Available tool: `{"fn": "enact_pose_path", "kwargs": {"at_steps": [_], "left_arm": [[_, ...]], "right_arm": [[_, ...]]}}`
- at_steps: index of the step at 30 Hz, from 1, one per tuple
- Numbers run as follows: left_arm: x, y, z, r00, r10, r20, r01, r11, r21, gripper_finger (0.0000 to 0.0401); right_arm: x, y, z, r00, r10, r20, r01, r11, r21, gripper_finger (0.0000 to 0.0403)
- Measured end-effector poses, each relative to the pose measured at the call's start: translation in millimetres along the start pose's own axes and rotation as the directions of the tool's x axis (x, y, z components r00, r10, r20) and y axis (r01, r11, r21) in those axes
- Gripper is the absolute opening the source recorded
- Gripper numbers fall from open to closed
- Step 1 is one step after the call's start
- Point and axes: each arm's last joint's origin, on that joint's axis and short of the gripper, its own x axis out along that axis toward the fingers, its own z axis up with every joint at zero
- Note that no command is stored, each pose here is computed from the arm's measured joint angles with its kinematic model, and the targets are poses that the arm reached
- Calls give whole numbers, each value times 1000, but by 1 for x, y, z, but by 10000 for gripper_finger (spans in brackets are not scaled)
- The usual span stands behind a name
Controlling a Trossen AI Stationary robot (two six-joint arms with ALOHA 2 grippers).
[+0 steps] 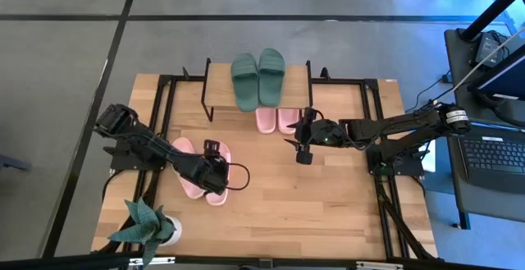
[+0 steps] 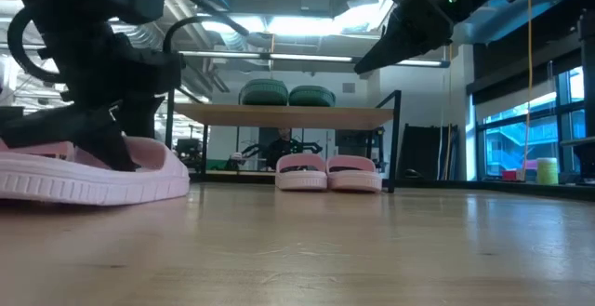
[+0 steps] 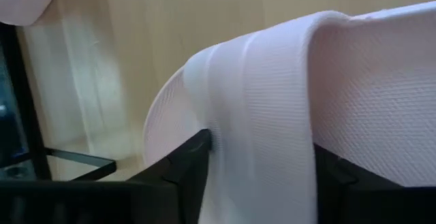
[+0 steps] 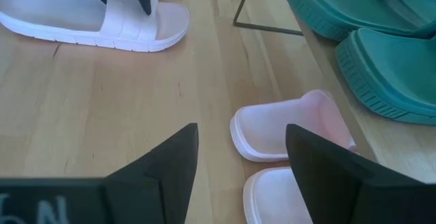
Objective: Pick and place slides into the shelf
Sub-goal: Put the pink slipper under the shelf
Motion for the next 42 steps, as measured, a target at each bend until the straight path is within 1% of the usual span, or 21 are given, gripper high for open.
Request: {"fn": "enact_pose_path", "kwargs": {"at_steps": [3, 8, 10, 14, 18, 21, 24, 27, 29, 30, 34, 36, 42], "left_arm": [[1, 0, 0, 1000, 11, -1, -11, 1000, 1, 120], [-1, 5, 1, 1000, 14, -2, -14, 1000, -13, 29], [-2, 8, 4, 1000, 17, 2, -17, 1000, -27, 10], [-4, 19, 13, 996, 88, 21, -86, 994, -70, 9], [-5, 35, 24, 983, 180, 37, -174, 975, -138, 6], [-2, 46, 31, 977, 209, 45, -198, 963, -183, 4], [5, 54, 40, 971, 223, 83, -201, 955, -216, 4], [14, 58, 50, 963, 240, 125, -208, 953, -222, 3], [19, 62, 52, 961, 250, 119, -221, 952, -214, 2], [23, 64, 54, 960, 251, 121, -219, 949, -227, 2], [39, 67, 55, 961, 266, 80, -243, 945, -217, 2], [45, 68, 57, 960, 268, 76, -246, 944, -221, 2], [67, 71, 61, 957, 284, 61, -268, 945, -190, 1]], "right_arm": [[0, 0, 0, 1000, 0, -1, 0, 1000, -1, 221], [0, 0, -1, 1000, -1, -5, 1, 1000, -1, 221], [0, 0, -1, 1000, -1, -6, 1, 1000, -2, 221], [0, 0, -1, 1000, 0, -8, 0, 1000, -3, 221], [0, 0, -1, 1000, 0, -8, 0, 1000, -3, 221], [0, 0, -1, 1000, 0, -11, 0, 1000, -4, 221], [0, 0, -2, 1000, 1, -17, -1, 1000, -6, 221], [0, 0, -3, 1000, 2, -30, -3, 1000, -11, 221], [0, 0, -4, 999, 4, -45, -4, 1000, -15, 221], [0, 0, -6, 998, 4, -56, -5, 1000, -15, 221], [0, 1, -8, 997, 7, -80, -8, 1000, -20, 221], [0, 1, -9, 996, 7, -86, -9, 1000, -23, 221], [0, 1, -9, 996, 7, -88, -9, 1000, -23, 221]]}}
